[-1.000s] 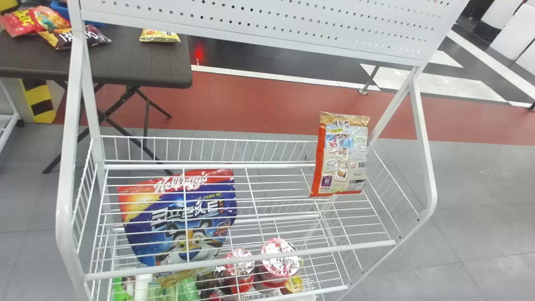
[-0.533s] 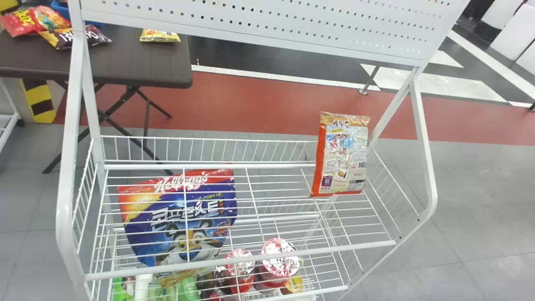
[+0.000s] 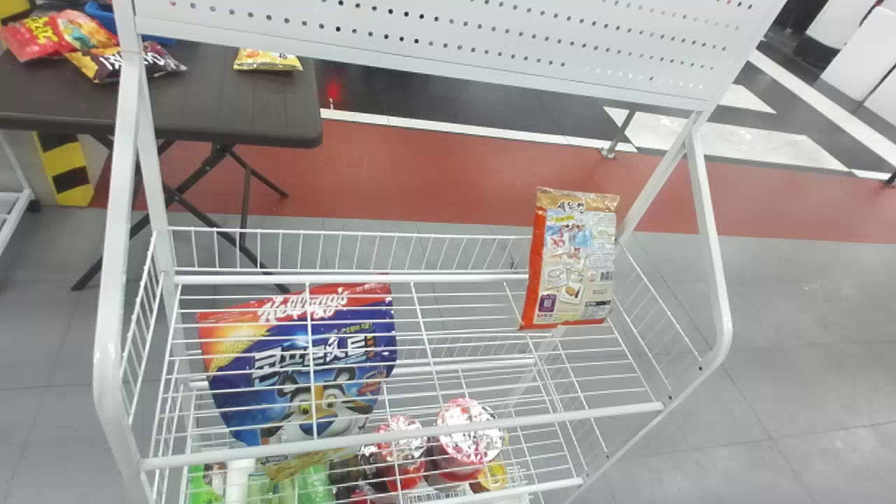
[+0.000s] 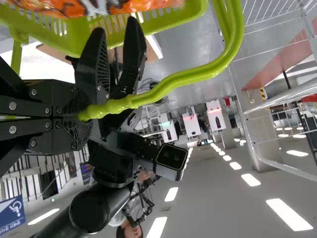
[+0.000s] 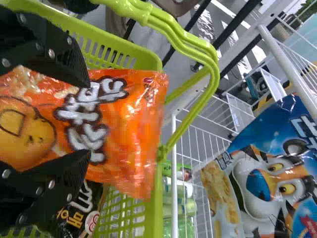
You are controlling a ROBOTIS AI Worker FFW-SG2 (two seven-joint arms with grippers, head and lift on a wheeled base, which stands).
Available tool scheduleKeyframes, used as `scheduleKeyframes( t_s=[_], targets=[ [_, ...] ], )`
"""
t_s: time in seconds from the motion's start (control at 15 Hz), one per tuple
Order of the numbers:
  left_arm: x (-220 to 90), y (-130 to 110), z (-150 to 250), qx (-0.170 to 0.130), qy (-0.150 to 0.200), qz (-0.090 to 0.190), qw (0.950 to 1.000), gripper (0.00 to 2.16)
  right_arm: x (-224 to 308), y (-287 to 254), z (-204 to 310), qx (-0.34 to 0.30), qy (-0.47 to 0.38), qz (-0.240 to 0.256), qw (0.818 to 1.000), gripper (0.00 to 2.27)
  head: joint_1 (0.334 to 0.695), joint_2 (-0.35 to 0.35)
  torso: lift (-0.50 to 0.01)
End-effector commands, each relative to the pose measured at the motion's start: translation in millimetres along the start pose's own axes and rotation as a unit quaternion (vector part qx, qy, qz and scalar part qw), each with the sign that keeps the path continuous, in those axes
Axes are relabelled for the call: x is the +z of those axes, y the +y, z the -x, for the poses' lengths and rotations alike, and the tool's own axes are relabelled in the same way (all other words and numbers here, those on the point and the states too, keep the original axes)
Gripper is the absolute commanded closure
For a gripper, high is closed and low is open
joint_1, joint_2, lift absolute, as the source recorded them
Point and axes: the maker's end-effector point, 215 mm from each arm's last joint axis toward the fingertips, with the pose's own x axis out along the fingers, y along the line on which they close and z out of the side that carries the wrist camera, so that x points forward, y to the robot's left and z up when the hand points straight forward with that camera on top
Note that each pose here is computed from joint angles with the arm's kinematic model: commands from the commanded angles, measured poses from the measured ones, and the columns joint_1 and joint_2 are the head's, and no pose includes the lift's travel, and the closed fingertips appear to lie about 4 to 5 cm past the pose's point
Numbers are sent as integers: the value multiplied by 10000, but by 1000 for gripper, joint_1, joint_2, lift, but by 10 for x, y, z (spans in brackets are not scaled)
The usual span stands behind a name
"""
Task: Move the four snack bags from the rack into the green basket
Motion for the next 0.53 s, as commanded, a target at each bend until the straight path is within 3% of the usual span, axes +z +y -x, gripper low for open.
scheduleKeyframes(
  t_s=[0.0,0.2,0.47],
  targets=[
    [-4,-1,1,0,-2,2,10000,1784,240,-112,140,-134,-370,105,9992,49,695,-350,0],
    [-9,-9,-15,-7,16,-6,10000,1784,936,-336,449,-494,-1305,550,9887,49,695,-350,0],
    [-29,-17,-38,-27,31,8,10000,1784,2509,-499,1177,-1571,-3191,1790,9173,56,695,-350,0]
  ],
)
